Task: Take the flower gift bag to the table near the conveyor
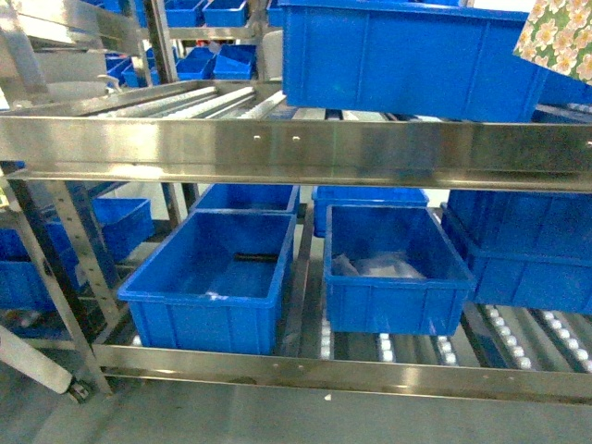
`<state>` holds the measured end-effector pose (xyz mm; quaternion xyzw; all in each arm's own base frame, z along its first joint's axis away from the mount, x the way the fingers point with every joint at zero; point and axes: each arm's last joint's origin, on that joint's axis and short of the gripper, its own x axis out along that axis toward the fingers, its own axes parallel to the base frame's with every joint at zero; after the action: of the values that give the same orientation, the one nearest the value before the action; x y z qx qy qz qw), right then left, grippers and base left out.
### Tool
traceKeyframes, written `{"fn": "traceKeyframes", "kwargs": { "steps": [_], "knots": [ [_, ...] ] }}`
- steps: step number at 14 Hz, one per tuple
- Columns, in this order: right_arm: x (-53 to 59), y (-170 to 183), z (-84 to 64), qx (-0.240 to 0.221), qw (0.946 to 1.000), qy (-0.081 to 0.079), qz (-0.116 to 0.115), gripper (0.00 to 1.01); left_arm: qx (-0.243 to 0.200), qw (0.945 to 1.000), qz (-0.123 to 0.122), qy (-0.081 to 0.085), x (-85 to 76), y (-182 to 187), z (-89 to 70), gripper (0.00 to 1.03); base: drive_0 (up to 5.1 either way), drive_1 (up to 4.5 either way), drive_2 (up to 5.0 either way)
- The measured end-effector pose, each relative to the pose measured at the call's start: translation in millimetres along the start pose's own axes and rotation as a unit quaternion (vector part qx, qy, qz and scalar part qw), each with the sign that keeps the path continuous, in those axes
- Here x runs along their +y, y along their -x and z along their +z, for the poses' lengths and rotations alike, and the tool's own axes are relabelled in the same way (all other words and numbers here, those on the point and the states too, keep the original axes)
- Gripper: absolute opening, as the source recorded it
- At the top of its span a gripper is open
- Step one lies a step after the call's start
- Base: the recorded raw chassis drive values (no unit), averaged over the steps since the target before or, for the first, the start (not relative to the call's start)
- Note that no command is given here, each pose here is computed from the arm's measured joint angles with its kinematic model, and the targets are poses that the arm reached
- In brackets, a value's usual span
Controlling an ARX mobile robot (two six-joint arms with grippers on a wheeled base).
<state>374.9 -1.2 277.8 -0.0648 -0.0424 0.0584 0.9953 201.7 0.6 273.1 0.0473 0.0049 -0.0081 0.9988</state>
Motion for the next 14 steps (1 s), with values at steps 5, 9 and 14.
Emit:
{"fn": "traceKeyframes", "kwargs": {
  "steps": [5, 9, 14],
  "knots": [
    [0.0, 0.0, -0.3, 0.001, 1.0000, 0.000, 0.000, 0.02, 0.001, 1.0000, 0.000, 0.000, 0.0, 0.0, -0.1, 0.02, -5.0, 1.43, 3.3],
    [0.2, 0.0, -0.2, 0.001, 1.0000, 0.000, 0.000, 0.02, 0.000, 1.0000, 0.000, 0.000, 0.0, 0.0, 0.0, 0.02, -4.9, 1.70, 3.1],
    [0.0, 0.0, -0.1, 0.001, 1.0000, 0.000, 0.000, 0.02, -0.001, 1.0000, 0.000, 0.000, 0.0, 0.0, 0.1, 0.02, -4.9, 2.46, 2.5]
  ]
}}
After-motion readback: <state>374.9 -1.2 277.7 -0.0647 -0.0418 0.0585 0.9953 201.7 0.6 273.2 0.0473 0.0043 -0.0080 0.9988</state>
